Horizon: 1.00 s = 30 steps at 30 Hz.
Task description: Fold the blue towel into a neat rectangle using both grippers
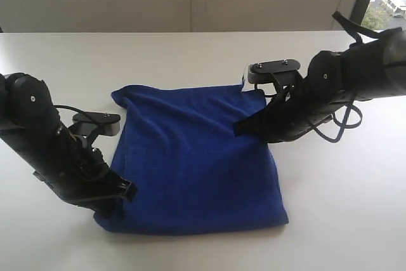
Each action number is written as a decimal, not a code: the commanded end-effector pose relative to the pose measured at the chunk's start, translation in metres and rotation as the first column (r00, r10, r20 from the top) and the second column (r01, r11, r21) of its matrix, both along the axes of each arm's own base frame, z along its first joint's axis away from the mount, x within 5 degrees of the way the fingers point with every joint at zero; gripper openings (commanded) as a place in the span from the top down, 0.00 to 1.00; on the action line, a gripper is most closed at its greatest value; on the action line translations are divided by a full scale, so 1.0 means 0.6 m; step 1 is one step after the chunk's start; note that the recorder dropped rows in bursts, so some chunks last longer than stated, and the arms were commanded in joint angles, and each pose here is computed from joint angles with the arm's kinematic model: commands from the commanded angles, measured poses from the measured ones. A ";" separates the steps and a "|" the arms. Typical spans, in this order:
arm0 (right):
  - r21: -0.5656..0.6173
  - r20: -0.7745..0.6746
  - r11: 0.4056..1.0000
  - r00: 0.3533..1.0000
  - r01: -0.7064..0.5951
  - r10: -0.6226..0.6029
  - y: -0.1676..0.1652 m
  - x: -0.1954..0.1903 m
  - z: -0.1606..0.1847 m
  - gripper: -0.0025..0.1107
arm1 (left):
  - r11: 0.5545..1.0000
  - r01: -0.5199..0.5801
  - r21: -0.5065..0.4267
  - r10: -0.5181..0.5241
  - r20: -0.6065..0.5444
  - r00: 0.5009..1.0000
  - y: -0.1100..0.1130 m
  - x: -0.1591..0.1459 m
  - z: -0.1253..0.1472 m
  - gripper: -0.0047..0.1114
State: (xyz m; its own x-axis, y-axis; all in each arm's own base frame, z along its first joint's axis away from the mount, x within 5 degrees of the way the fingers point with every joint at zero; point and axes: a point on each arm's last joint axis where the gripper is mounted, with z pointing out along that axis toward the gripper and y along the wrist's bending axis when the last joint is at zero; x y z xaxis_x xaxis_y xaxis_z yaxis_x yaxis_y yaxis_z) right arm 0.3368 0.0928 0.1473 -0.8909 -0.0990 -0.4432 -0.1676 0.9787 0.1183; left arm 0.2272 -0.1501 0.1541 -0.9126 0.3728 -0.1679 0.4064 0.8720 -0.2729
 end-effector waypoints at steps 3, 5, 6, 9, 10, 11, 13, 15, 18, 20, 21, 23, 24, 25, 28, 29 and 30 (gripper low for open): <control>0.012 0.008 1.000 1.000 0.020 -0.020 -0.001 0.004 0.018 0.72 | 1.000 0.000 -0.003 0.000 -0.018 1.000 0.000 -0.007 0.001 0.96; 0.023 0.008 0.999 1.000 0.030 -0.030 0.001 0.010 0.030 0.69 | 1.000 0.000 -0.003 0.000 -0.018 1.000 0.000 -0.007 0.001 0.96; 0.024 0.005 0.999 1.000 0.028 -0.028 0.002 0.012 0.034 0.69 | 1.000 0.000 -0.003 0.000 -0.018 1.000 0.000 -0.007 0.001 0.96; 0.056 -0.006 0.997 0.999 0.051 -0.050 0.007 0.016 0.034 0.69 | 1.000 0.000 -0.003 0.000 -0.018 1.000 0.000 -0.007 0.001 0.96; 0.057 -0.016 0.997 0.998 0.055 -0.054 0.008 0.017 0.029 0.69 | 1.000 -0.001 -0.003 0.001 -0.015 1.000 0.000 -0.006 0.001 0.96; 0.055 -0.028 0.997 0.998 0.056 -0.055 0.008 0.018 0.022 0.69 | 1.000 -0.001 -0.003 0.001 -0.015 1.000 0.000 -0.006 0.001 0.96; 0.048 -0.052 0.997 0.997 0.057 -0.055 0.008 0.019 0.008 0.69 | 1.000 -0.001 -0.003 0.001 -0.015 1.000 0.000 -0.006 0.001 0.96; 0.044 -0.070 0.997 0.996 0.060 -0.056 0.009 0.019 -0.003 0.69 | 1.000 -0.001 -0.003 0.001 -0.015 1.000 0.000 -0.006 0.001 0.96; 0.059 -0.089 0.995 0.993 0.079 -0.074 0.010 0.019 -0.010 0.69 | 1.000 -0.001 -0.003 0.001 -0.015 1.000 0.000 -0.006 0.001 0.96; 0.069 -0.100 0.993 0.991 0.092 -0.085 0.012 0.019 -0.014 0.69 | 1.000 -0.001 -0.003 0.001 -0.013 1.000 0.000 -0.006 0.001 0.96; 0.072 -0.105 0.993 0.991 0.096 -0.088 0.012 0.019 -0.017 0.69 | 1.000 -0.001 -0.003 0.001 -0.013 1.000 0.000 -0.006 0.001 0.96; 0.071 -0.113 0.993 0.990 0.097 -0.089 0.012 0.019 -0.019 0.69 | 1.000 -0.001 -0.003 0.001 -0.013 1.000 0.000 -0.006 0.001 0.96; 0.071 -0.115 0.993 0.989 0.097 -0.088 0.012 0.019 -0.019 0.69 | 1.000 -0.001 -0.003 0.001 -0.013 1.000 0.000 -0.006 0.001 0.96; 0.071 -0.118 0.993 0.989 0.096 -0.088 0.012 0.018 -0.019 0.69 | 1.000 -0.001 -0.003 0.001 -0.013 1.000 0.000 -0.006 0.001 0.96; 0.073 -0.134 0.993 0.987 0.097 -0.087 0.013 0.016 -0.020 0.69 | 1.000 -0.001 -0.003 0.001 -0.013 1.000 0.000 -0.006 0.001 0.96; 0.075 -0.140 0.992 0.986 0.100 -0.088 0.013 0.015 -0.020 0.69 | 1.000 -0.002 -0.004 0.002 -0.012 1.000 0.000 -0.006 0.001 0.96; 0.077 -0.147 0.992 0.985 0.099 -0.087 0.014 0.014 -0.020 0.69 | 1.000 -0.002 -0.004 0.002 -0.012 1.000 0.000 -0.006 0.001 0.96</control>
